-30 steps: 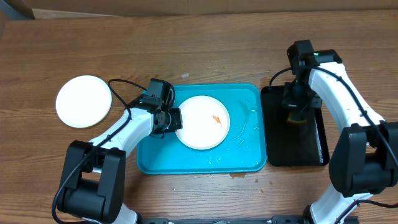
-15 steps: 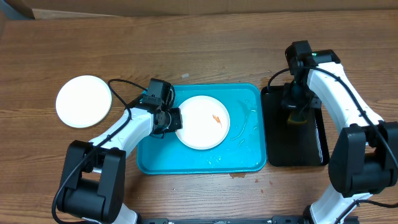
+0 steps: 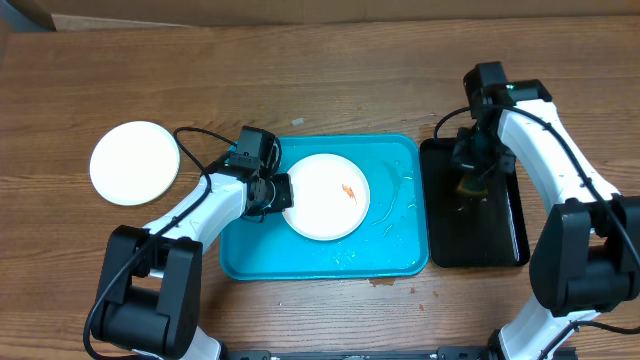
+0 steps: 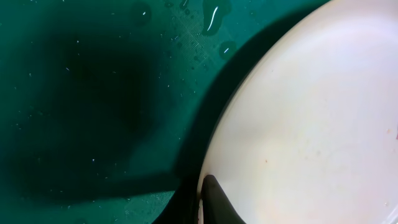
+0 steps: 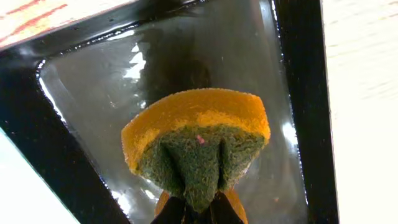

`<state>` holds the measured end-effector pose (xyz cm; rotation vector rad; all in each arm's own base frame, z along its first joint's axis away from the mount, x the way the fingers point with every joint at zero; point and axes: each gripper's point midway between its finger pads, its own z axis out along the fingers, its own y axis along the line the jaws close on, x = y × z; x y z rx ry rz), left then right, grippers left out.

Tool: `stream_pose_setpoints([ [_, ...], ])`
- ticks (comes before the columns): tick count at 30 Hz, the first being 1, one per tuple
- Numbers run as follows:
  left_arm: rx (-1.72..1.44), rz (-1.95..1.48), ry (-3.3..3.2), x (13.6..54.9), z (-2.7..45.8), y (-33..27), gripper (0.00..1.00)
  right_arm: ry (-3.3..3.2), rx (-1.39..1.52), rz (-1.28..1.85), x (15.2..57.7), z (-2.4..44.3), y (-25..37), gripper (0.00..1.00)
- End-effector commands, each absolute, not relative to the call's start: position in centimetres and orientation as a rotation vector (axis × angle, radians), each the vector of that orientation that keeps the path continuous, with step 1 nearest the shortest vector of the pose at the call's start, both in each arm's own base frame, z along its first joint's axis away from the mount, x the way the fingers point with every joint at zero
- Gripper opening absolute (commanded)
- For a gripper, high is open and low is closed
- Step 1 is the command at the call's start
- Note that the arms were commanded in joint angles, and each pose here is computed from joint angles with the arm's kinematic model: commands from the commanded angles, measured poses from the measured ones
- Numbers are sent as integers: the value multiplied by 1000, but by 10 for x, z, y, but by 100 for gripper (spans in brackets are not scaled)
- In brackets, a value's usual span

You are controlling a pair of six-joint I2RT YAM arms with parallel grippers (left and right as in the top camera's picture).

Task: Clean dirty plates on tray and stack at the side
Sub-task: 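Rub the sponge in the black tray's water with the right gripper, then lift the sponge and move it left onto the white plate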

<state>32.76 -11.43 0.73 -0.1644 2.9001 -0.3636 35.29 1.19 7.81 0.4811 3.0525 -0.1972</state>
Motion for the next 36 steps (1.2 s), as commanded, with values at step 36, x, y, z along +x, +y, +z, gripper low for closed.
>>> stream_pose_setpoints([
  [36,-183,-385,2903,330,5,-115,5,2736,-474,-315,352,86,234,4],
])
